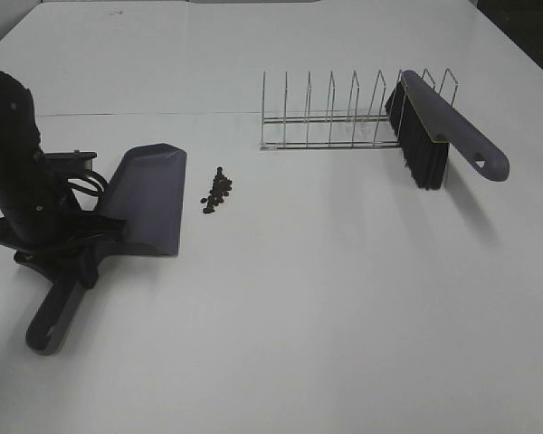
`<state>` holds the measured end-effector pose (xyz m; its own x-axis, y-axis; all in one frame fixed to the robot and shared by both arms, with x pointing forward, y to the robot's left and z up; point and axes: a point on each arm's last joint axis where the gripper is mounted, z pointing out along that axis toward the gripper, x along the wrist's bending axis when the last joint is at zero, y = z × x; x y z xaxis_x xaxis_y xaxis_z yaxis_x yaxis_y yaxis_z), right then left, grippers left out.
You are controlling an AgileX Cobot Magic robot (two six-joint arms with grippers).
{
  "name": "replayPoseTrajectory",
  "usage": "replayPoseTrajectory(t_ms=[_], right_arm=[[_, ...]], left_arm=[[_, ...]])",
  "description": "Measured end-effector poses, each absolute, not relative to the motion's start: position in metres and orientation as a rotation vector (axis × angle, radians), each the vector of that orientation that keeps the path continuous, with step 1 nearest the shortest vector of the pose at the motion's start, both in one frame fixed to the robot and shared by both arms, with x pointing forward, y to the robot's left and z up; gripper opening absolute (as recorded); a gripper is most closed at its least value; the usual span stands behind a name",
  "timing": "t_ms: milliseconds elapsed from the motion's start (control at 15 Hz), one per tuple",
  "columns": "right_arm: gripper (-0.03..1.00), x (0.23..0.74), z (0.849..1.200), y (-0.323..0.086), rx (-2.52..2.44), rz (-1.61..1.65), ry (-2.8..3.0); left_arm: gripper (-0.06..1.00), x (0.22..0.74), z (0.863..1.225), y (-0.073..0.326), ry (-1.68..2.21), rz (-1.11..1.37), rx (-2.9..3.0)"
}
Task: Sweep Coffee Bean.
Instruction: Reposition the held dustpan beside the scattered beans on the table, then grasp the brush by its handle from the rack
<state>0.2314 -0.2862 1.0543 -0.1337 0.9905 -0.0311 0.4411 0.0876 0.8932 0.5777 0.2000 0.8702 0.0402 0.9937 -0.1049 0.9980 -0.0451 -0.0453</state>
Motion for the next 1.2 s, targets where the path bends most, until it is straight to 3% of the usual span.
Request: replayPoseTrajectory(t_ms=[333,667,1200], right_arm=[[0.85,0.231,1.054,-0.286,1.431,0.999,1.669],[0.85,0.231,1.054,-0.286,1.431,0.999,1.669],[0.8,0.256,1.069,-0.288,1.455,0.992,1.665]], left_arm=[[0.27,0.575,0.878,0.204,2.182,-0.126,2.249],[0.27,0.572,0.932,0.205,2.1,-0.011,2.173],[0.27,0.572,0.936,0.205,2.093,-0.004,2.169]])
